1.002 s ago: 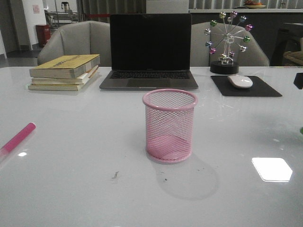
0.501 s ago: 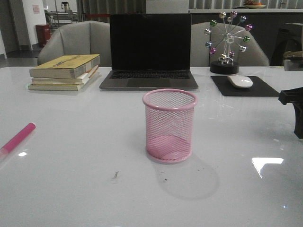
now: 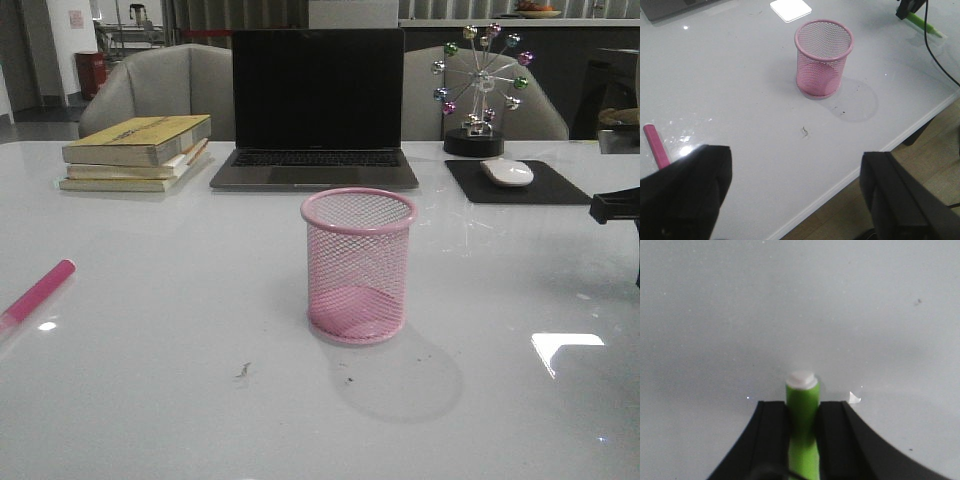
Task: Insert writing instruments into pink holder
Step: 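Lower the right gripper onto the green marker and grasp it, then lift the green marker and lower it into the pink mesh holder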
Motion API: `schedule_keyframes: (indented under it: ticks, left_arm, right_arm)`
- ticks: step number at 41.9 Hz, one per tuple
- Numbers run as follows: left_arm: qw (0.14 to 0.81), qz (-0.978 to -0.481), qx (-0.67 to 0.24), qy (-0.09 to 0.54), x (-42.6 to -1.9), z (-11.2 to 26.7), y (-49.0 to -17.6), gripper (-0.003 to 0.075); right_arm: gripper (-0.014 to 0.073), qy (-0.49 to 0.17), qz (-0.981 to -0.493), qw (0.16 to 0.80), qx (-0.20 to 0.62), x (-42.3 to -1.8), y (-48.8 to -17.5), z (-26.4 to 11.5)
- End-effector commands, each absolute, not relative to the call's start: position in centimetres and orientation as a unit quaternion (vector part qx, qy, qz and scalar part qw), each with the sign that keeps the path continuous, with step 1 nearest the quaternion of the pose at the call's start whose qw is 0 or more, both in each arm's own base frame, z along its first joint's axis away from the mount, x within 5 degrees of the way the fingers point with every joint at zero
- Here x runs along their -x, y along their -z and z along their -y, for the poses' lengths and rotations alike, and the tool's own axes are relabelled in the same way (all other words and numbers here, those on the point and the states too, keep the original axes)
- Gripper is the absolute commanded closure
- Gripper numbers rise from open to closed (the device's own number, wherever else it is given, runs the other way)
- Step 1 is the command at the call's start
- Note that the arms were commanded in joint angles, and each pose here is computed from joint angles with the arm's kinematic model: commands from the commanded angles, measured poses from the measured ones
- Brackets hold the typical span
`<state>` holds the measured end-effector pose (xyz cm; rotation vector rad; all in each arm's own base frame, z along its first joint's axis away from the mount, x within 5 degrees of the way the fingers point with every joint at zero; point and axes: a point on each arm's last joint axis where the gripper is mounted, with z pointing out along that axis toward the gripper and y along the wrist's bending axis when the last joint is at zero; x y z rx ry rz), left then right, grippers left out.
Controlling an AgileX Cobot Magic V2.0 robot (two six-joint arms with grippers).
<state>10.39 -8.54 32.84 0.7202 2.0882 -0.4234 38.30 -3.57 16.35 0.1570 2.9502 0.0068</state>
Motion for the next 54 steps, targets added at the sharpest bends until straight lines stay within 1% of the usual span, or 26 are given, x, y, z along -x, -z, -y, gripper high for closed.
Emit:
schedule_keyframes:
  ticks: [1,32,35,39,43,48,51,52,54]
  left_arm:
    - [0.471,-0.814,-0.282,0.189,-10.7,8.9,-34.3,0.0139]
    - [0.471,-0.814,-0.282,0.189,-10.7,8.9,-34.3,0.0139]
    - [0.471,-0.814,-0.282,0.189,-10.7,8.9,-34.3,0.0139]
    - [0.471,-0.814,-0.282,0.189,-10.7,8.9,-34.3,0.0139]
    - [0.471,-0.814,-0.282,0.189,-10.7,8.9,-34.3,0.0139]
    - [0.471,-0.814,-0.282,0.189,-10.7,8.9,-34.3,0.0139]
    - [0.471,-0.814,-0.282,0.189,-10.7,8.9,-34.3,0.0139]
    - [0.471,-0.814,-0.282,0.189,-10.7,8.9,-34.3,0.0139]
    - [0.471,-0.814,-0.282,0.189,-10.7,8.9,-34.3,0.0139]
  right_arm:
    - [0.0338,0.002,-0.99,0.132,-0.051,-38.5,-19.1,3.9]
    - [0.0342,0.003,-0.99,0.133,-0.044,-38.5,-19.1,3.9]
    - [0.0375,0.002,-0.99,0.133,-0.044,-38.5,-19.1,3.9]
    - [0.045,0.001,-0.99,0.133,-0.046,-38.5,-19.1,3.9]
    - [0.0464,0.0,-0.989,0.138,-0.046,-38.5,-19.5,3.9]
    - [0.0464,0.002,-0.983,0.179,-0.045,-37.9,-21.5,3.7]
    - [0.0464,0.001,-0.974,0.224,-0.044,-36.8,-23.2,3.4]
    - [0.0464,0.002,-0.968,0.249,-0.041,-36.3,-24.2,3.2]
    - [0.0464,0.003,-0.96,0.277,-0.036,-35.1,-24.9,2.7]
